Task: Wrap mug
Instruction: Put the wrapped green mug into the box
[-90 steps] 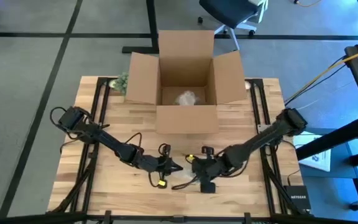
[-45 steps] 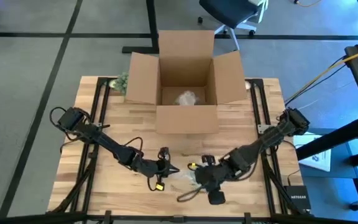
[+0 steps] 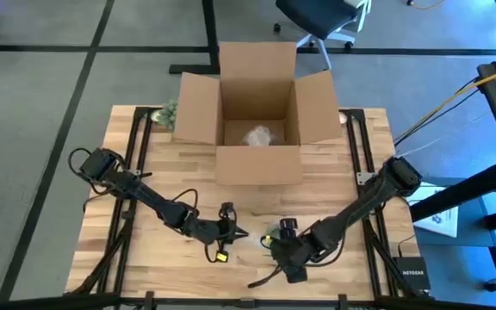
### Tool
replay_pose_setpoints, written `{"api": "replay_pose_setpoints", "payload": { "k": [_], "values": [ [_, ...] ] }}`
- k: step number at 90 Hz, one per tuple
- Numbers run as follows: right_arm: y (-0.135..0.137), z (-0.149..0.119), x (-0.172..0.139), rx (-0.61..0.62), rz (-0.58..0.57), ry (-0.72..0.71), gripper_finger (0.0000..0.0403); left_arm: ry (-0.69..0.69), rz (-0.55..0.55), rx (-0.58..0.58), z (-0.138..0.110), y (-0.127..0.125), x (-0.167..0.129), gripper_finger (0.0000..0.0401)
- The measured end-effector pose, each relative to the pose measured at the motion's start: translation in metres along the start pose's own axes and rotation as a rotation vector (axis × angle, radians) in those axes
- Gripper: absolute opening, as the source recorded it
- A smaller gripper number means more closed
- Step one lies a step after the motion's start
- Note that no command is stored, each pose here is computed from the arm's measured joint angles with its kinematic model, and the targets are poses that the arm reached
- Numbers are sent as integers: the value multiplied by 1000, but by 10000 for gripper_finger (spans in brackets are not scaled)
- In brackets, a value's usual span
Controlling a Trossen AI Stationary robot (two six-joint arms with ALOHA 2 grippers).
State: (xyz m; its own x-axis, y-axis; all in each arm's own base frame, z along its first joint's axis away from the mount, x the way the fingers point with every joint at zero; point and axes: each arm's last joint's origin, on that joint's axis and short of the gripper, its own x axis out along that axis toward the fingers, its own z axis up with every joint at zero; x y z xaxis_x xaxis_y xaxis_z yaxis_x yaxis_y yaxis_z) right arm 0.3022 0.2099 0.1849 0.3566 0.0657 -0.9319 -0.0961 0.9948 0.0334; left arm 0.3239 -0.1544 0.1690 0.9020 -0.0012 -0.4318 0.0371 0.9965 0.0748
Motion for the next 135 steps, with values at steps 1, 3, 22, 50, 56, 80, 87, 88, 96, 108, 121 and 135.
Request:
{"api": "replay_pose_setpoints", "payload": {
  "k": [1,3,22,50,56,80,87,88,96,108,121,135],
  "values": [
    [0,0,2,2,-2,0,204,0,-1,-3,0,0,0,0],
    [-1,1,5,-3,-6,1,193,0,-1,-9,0,0,0,0],
    [0,0,16,-18,-22,14,24,-3,-4,-18,0,0,0,0],
    [13,19,-24,-34,17,-43,10,-17,-43,-57,3,-12,-9,0],
    [19,25,-39,-67,46,-92,10,-42,-52,-87,10,-16,-17,0],
    [33,61,-122,-222,67,-321,7,-86,-42,-129,30,-28,-61,0],
    [32,73,-146,-276,34,-399,7,-76,-12,-118,31,-30,-72,0],
    [31,74,-150,-284,30,-413,7,-76,-7,-117,31,-30,-73,0],
    [24,88,-179,-345,-15,-510,7,-69,33,-96,31,-31,-80,0],
    [-1,107,-220,-380,-119,-624,7,-49,60,-83,29,-30,-82,0],
    [-51,124,-250,-339,-291,-660,6,-38,76,-125,26,-25,-78,0],
    [-135,134,-263,-198,-441,-581,6,-25,92,-168,22,-20,-75,0]
  ]
}}
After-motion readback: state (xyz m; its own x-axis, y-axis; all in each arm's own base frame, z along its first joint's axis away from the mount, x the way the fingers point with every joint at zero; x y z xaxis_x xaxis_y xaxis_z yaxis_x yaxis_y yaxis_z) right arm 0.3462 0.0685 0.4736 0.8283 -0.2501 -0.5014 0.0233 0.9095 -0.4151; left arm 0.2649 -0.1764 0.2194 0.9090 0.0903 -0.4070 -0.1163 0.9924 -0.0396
